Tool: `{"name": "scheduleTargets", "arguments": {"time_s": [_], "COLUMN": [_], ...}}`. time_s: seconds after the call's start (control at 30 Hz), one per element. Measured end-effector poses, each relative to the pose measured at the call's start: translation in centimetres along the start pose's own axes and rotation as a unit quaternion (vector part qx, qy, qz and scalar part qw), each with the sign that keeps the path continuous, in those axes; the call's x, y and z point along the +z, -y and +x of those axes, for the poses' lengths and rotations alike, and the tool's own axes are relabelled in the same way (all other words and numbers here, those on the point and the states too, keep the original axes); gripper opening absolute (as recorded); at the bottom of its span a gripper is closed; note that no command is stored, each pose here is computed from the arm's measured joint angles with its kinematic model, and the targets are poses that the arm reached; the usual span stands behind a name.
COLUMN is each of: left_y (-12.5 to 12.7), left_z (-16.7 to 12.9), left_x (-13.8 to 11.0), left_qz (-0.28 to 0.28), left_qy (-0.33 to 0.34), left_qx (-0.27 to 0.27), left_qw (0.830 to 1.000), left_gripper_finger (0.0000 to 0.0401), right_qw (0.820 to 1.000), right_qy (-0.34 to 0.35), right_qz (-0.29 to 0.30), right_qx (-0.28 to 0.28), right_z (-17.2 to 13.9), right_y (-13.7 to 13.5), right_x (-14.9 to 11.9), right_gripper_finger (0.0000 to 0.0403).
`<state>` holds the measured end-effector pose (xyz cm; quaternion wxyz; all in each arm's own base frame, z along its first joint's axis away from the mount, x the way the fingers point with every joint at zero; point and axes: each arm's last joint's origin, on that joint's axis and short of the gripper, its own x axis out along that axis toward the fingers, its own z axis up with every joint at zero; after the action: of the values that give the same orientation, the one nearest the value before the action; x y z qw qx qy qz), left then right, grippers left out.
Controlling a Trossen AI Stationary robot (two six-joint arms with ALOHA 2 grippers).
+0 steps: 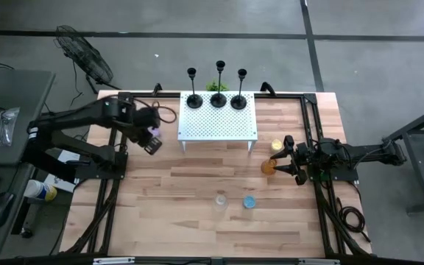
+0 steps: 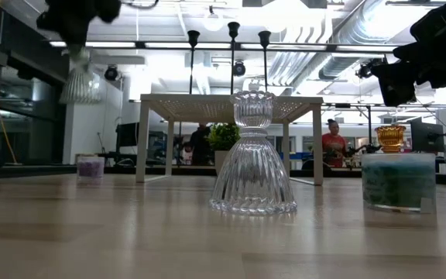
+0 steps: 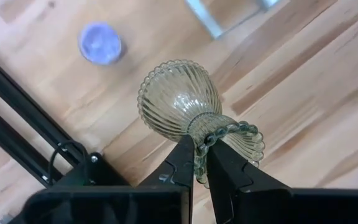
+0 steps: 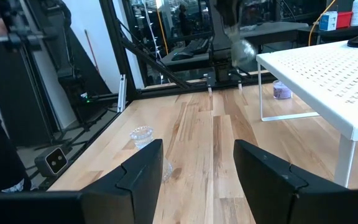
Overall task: Pick & Place candle stick holders
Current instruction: Put the green candle holder on the shelf
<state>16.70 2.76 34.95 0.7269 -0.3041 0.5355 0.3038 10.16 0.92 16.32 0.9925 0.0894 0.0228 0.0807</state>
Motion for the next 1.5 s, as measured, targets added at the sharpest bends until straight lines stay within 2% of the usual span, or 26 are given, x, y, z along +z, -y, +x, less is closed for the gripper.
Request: {"name": "scheduleTargets", "arguments": {"time_s": [0.17, 0.37, 0.67, 0.8, 1.03, 1.27, 1.5], "left_y": [0.0, 0.6, 2.4, 3.4, 4.0, 4.0, 4.0], "left_z": [-3.3, -4.7, -4.6, -4.1, -2.5, -2.3, -2.0], "left_x": [0.6, 3.1, 9.1, 11.6, 13.7, 13.8, 14.2], "left_qz": [-0.006, -0.005, 0.072, 0.075, 0.052, 0.005, -0.066], "left_qy": [0.058, 0.084, 0.076, 0.077, 0.059, 0.071, 0.088], "left_qx": [-0.014, -0.01, -0.023, -0.023, -0.023, 0.002, 0.026], "left_qw": [0.998, 0.996, 0.994, 0.994, 0.997, 0.997, 0.994], "left_gripper_finger": [0.0019, 0.0019, 0.0019, 0.0019, 0.0019, 0.0019, 0.0019], "right_qw": [1.0, 1.0, 1.0, 1.0, 1.0, 1.0, 1.0], "right_qy": [0.0, 0.0, 0.0, 0.0, 0.0, 0.0, 0.0], "right_qz": [0.0, 0.0, 0.0, 0.0, 0.0, 0.0, 0.0], "right_qx": [0.0, 0.0, 0.0, 0.0, 0.0, 0.0, 0.0], "right_z": [0.0, 0.0, 0.0, 0.0, 0.0, 0.0, 0.0], "right_y": [0.0, 0.0, 0.0, 0.0, 0.0, 0.0, 0.0], "right_x": [0.0, 0.0, 0.0, 0.0, 0.0, 0.0, 0.0], "right_gripper_finger": [0.0191, 0.0191, 0.0191, 0.0191, 0.0191, 0.0191, 0.0191]}}
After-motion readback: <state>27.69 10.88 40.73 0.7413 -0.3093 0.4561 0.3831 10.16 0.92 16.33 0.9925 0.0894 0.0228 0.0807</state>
